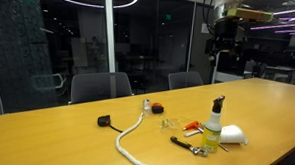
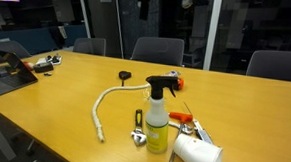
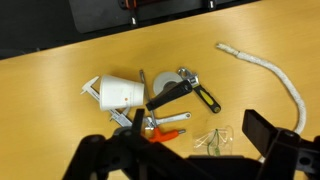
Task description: Put the cup upright
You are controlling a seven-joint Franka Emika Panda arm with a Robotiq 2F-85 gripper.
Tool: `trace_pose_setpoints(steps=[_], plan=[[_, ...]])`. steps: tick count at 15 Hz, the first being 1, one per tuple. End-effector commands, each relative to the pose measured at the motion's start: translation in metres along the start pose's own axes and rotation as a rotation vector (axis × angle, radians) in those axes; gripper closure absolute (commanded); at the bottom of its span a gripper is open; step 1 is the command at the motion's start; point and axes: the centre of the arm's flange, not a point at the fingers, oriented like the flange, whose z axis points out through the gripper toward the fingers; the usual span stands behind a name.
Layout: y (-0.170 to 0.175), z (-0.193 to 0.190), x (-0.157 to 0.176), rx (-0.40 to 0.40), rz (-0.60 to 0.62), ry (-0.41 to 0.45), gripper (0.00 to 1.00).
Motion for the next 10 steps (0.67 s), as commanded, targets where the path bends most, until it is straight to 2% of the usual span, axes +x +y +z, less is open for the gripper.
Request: trace_pose_setpoints(steps=[1,6,10], plan=[[-0.054,-0.004,0.013,0.013,-0.054,0.076,0.0],[-0.152,0.009,0.051,0.038,-0.096,0.15,0.0],[-0.209,0.031,0.093,0.02,-0.09,0.146,0.0]])
